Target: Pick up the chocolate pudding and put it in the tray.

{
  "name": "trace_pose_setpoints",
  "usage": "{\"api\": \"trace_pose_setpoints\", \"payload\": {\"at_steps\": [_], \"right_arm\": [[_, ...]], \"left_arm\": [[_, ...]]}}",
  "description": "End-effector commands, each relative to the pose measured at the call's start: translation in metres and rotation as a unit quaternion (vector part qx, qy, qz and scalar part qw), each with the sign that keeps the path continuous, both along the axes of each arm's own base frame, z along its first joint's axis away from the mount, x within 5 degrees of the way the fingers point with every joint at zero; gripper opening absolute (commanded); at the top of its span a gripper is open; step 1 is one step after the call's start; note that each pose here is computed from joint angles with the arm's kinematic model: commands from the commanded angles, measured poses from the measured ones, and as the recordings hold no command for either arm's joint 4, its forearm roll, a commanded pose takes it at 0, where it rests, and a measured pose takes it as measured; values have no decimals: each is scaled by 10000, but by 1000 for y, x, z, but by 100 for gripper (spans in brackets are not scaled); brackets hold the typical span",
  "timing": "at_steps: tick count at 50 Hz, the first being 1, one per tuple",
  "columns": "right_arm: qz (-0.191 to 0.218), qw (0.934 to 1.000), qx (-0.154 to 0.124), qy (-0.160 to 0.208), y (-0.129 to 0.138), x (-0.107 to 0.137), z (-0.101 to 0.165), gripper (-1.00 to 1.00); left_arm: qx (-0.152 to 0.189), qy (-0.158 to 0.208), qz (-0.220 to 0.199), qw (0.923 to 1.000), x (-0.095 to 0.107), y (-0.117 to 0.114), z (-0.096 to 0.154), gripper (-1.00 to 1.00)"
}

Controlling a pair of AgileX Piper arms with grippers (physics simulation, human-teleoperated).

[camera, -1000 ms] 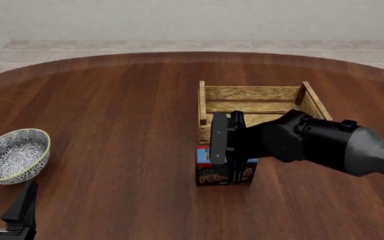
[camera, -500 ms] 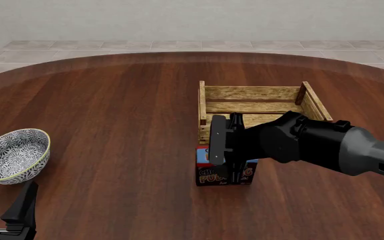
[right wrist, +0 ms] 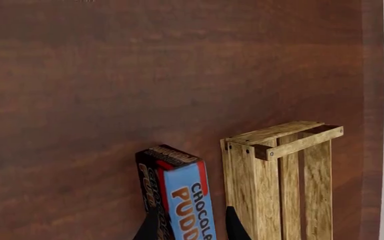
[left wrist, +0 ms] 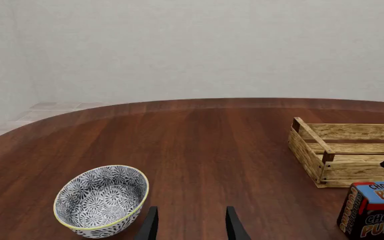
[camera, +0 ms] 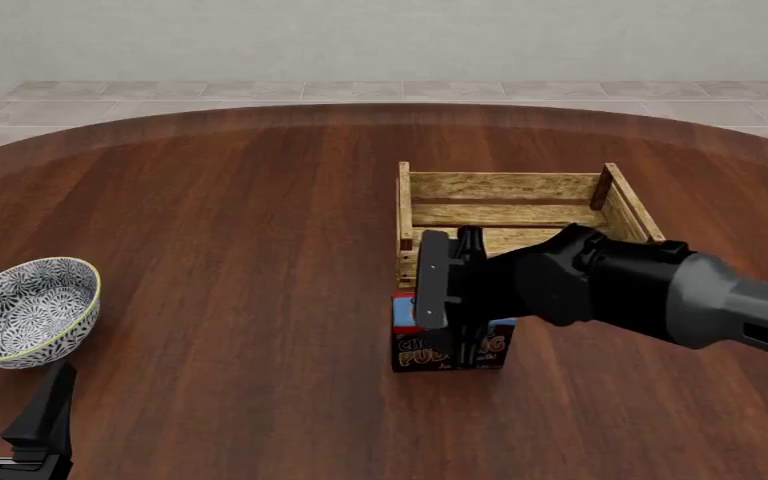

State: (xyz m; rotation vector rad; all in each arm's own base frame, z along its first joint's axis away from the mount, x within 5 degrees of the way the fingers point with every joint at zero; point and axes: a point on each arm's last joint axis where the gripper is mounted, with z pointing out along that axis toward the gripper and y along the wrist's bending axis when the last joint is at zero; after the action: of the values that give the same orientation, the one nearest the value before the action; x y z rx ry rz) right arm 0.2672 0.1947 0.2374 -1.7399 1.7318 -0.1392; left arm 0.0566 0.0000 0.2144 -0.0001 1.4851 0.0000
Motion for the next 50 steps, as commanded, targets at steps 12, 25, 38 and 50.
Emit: {"api": "trace_pose_setpoints", "payload": {"at_steps": [12,25,38,50], "right_arm": [[-40,10000,46,14,2,1,-4,100],[-70,10000,57,40,3,2,-8,100],[-99,9999,77,48,3,3,-8,100],[-136,9998,89,69,3,4,-14,100]], "left_arm": [[0,0,0,10000,0,0,0,100],[0,-1,0,10000,0,0,0,100],[0,1,-1,10000,0,0,0,100],[1,0,0,10000,0,0,0,100]]}}
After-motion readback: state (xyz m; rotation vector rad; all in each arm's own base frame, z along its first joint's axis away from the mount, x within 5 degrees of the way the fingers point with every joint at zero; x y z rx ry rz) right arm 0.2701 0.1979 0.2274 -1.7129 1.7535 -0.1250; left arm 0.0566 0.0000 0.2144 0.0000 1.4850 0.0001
